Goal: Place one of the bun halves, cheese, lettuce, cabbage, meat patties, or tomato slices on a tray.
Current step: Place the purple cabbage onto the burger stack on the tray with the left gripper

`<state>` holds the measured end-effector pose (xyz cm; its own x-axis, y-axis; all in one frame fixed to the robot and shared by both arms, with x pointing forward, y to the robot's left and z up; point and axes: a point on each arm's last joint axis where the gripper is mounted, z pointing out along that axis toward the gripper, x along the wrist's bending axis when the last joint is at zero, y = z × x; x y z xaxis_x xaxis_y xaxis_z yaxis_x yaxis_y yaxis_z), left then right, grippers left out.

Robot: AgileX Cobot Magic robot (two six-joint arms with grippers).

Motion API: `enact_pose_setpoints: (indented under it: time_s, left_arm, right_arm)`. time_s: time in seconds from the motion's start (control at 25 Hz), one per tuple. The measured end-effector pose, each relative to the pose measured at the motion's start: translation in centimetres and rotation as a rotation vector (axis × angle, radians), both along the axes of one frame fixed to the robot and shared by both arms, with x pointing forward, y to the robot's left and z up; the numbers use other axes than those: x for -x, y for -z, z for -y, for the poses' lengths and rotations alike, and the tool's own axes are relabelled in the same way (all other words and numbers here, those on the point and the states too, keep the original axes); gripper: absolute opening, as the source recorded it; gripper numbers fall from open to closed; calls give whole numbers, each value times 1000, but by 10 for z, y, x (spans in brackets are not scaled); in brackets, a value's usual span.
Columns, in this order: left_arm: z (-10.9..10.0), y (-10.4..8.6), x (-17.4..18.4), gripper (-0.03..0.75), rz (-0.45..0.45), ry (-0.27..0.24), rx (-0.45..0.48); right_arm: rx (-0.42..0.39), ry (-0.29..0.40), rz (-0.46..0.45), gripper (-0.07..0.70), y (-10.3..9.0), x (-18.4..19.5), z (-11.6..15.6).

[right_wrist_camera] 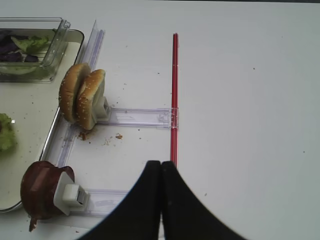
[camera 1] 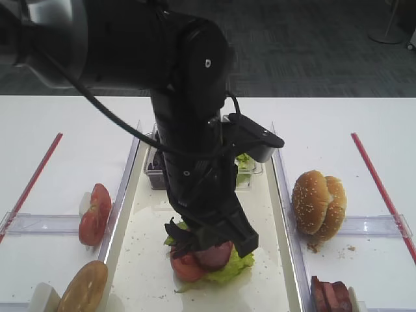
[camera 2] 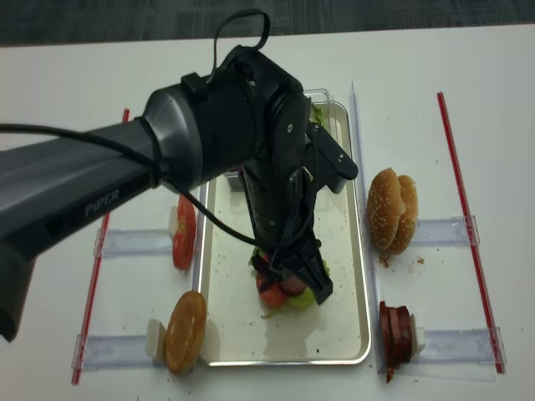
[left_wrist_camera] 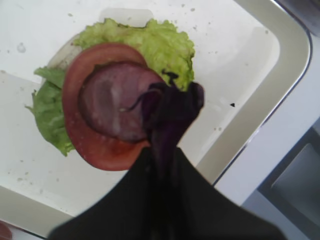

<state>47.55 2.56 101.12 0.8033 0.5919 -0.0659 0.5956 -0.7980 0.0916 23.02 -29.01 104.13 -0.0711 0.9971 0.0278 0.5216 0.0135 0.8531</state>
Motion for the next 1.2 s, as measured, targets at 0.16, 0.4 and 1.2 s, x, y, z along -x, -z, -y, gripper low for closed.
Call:
enact_pose_setpoints:
  time_s: [0.16,0.4,1.2]
  left_arm:
    - [2,6,-5,35,20,12,-15]
    - [3,10,-16,34,55,3,-3]
    - [2,20,-24,34,56,-12,-8]
  right_arm:
    - [-3,2,0,364,0,0,0]
    - [-3,2,0,364,0,0,0]
    - [-3,2,0,364,0,0,0]
